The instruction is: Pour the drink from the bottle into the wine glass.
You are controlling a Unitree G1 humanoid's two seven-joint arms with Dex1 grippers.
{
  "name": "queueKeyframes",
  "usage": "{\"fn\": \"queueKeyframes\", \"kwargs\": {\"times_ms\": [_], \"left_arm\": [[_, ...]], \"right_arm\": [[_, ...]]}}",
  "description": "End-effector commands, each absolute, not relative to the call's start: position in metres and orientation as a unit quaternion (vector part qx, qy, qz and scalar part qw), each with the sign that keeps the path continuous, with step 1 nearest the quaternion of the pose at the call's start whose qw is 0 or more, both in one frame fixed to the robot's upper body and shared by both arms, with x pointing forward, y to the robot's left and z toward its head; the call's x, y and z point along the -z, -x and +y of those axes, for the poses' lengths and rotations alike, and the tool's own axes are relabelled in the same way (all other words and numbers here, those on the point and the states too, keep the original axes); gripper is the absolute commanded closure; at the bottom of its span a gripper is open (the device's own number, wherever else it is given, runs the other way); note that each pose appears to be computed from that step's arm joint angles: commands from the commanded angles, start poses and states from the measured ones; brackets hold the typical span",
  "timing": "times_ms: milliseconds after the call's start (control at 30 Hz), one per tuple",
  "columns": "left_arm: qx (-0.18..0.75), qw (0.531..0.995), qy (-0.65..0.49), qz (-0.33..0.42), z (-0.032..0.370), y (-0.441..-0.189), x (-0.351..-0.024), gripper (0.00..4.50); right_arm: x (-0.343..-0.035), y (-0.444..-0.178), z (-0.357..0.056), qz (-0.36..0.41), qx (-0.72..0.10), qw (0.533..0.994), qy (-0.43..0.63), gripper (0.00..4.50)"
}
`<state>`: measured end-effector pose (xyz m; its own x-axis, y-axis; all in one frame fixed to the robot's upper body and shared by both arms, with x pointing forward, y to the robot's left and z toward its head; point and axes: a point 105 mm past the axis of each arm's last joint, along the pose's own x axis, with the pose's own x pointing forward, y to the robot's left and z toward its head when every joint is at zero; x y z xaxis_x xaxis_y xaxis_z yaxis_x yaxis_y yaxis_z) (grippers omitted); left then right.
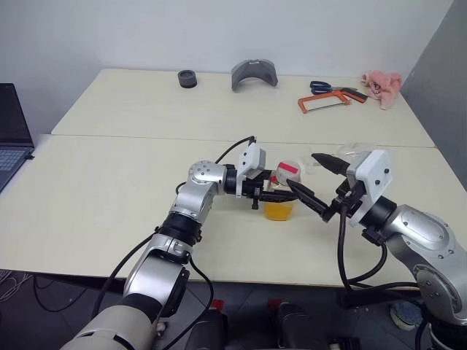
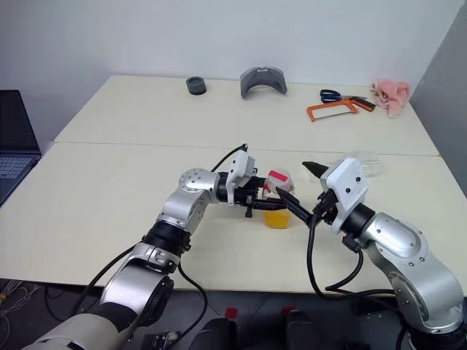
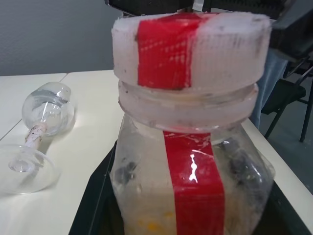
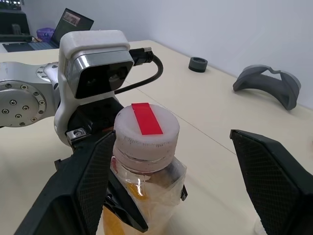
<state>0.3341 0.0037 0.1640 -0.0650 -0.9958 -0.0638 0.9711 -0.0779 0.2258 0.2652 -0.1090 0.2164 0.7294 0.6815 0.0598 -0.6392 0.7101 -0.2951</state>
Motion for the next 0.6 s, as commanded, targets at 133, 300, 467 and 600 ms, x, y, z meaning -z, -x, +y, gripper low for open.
{"fn": "queueKeyframes", "kwargs": {"times_ms": [133,300,467,600], "left_arm": [[0.729,0.667,-0.114,-0.099,0.0011,-0.3321,-0.1817,2.81],[0.730,0.667,-0.114,-0.099,0.0011,-0.3319,-0.1816,2.81],[0.729,0.667,-0.113,-0.100,0.0010,-0.3321,-0.1817,2.81],[0.729,0.668,-0.113,-0.100,0.0009,-0.3325,-0.1818,2.81]], "right_arm": [[-0.2290,-0.2601,-0.1133,-0.108,-0.348,0.921,0.138,0.53],[-0.2287,-0.2598,-0.1145,-0.106,-0.347,0.921,0.139,0.53],[-0.2280,-0.2596,-0.1153,-0.104,-0.346,0.922,0.142,0.53],[-0.2276,-0.2584,-0.1142,-0.103,-0.352,0.920,0.141,0.53]]}}
